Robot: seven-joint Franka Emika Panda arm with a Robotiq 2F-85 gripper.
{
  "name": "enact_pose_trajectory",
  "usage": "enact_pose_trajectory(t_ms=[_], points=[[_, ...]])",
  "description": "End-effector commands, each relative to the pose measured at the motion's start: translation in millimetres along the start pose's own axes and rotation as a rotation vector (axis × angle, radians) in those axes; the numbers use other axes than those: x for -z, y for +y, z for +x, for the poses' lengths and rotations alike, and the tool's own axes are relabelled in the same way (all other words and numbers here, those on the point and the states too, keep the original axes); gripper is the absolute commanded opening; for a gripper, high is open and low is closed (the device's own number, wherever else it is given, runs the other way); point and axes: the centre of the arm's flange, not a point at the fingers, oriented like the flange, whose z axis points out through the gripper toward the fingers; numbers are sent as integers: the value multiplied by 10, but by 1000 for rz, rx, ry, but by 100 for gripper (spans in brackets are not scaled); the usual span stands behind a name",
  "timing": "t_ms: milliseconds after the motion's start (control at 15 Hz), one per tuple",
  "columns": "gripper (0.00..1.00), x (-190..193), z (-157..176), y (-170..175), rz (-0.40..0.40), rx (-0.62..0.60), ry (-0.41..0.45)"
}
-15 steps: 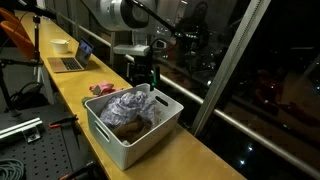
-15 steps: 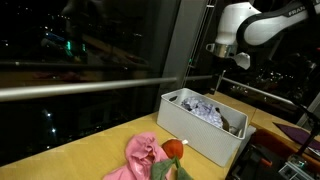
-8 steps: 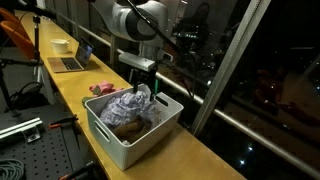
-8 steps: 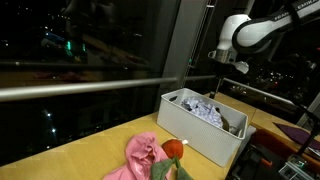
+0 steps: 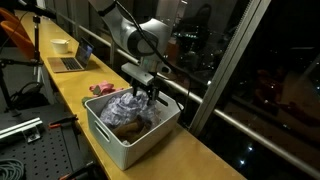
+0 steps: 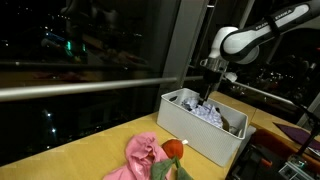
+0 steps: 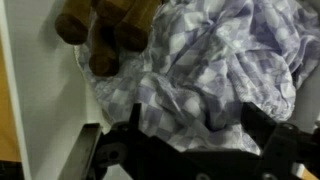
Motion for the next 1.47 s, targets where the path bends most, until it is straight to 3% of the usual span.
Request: enact_pose_trajectory(t_ms=[0, 267, 667, 800, 867, 1000, 1400], points=[[100, -355, 281, -114, 24, 52, 9], [100, -844, 543, -208, 26, 80, -17], [100, -1510, 347, -116, -45, 125, -87], [100, -1563, 352, -188, -46, 143, -85], [75, -1558, 366, -209, -47, 149, -81], [66, -1446, 351, -218, -57, 155, -71], [23, -800, 89, -161, -29, 114, -2]])
